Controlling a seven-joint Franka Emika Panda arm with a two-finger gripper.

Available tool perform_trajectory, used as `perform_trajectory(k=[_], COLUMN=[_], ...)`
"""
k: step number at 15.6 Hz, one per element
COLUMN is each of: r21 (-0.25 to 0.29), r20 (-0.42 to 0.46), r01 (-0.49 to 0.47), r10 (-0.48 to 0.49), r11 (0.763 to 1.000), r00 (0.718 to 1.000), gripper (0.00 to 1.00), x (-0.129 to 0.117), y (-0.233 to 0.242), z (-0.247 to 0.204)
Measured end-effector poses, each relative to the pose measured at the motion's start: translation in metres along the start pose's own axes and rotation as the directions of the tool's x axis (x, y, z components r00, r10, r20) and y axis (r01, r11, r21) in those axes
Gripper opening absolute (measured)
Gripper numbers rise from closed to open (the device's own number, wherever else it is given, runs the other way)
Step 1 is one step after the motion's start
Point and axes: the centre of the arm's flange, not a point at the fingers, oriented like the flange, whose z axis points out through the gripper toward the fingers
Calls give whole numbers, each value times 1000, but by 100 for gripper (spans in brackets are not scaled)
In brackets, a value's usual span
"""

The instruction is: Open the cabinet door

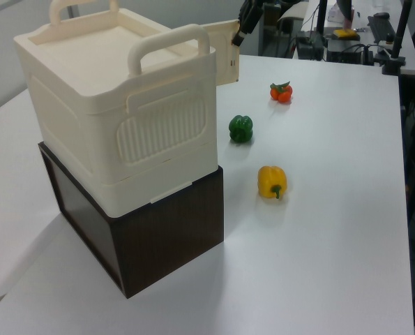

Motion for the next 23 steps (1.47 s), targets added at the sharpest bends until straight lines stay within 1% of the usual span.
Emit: perform_trajectory(k=[4,8,12,13,16,18,20,22,23], r21=[-32,-81,-101,-94,-35,2,34,54,54], r20=[-33,-90,-89,-64,89,191,293,350,368], r01=[-26,-57,-79,-83,-97,-109,-115,-111,-129], r10=[25,50,70,78,100,107,100,86,100], r11=[999,995,992,992,995,994,993,992,990], r00=[999,995,994,995,991,976,951,933,925], gripper=[100,100,100,100,100,100,100,100,100], x=[-2,-4,-11,-14,-33,-47,-63,-71,-73], y=[19,44,60,63,63,60,52,41,35], z=[2,0,0,-1,-12,-30,-50,-68,-75])
